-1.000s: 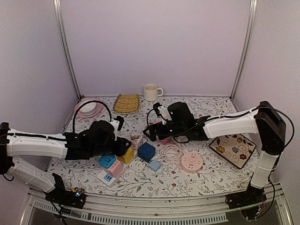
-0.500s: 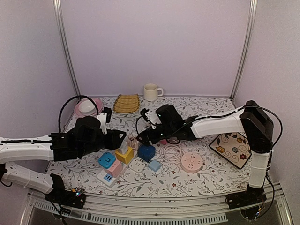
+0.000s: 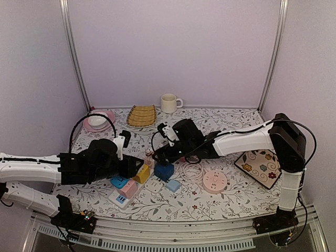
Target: Pull the plug off the socket
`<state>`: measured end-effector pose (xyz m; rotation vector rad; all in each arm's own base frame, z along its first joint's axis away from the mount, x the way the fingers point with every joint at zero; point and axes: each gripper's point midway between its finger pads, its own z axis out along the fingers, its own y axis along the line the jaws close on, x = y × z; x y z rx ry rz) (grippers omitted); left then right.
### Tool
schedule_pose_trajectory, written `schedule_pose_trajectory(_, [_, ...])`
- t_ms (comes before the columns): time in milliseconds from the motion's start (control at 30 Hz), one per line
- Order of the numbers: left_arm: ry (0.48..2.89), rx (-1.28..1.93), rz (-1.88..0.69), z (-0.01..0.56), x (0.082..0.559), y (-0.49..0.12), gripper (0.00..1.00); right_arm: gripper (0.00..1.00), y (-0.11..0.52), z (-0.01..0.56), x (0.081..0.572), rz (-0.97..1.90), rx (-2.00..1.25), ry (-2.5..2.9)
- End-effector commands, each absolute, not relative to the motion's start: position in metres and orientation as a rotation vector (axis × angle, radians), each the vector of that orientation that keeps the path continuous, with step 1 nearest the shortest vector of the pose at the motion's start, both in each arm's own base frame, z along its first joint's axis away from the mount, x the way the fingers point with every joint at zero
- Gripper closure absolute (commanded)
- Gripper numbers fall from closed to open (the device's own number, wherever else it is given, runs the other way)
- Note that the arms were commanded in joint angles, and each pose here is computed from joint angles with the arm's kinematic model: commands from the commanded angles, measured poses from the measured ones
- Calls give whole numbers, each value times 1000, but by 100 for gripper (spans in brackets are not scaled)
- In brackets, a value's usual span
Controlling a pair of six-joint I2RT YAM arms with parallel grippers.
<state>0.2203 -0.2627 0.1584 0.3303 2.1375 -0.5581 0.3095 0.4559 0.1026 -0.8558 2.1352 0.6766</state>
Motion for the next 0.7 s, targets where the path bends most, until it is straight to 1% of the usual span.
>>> schedule_pose_trajectory(0, [2176,379,-498,144,214,-265,45,0,459,117,314,721,-761,2146])
schedule_pose_trajectory(167, [2219,370,-376,130,221,-260,49,0,458,118,324,753,-680,2170])
schedule_pose_trajectory(367, [2235,385,-318,123,228,-266,59,0,459,115,329,766,-646,2190])
schedule_pose_trajectory(667, [2173,386,-313,151,239,-276,86,0,460,86,330,729,-662,2257])
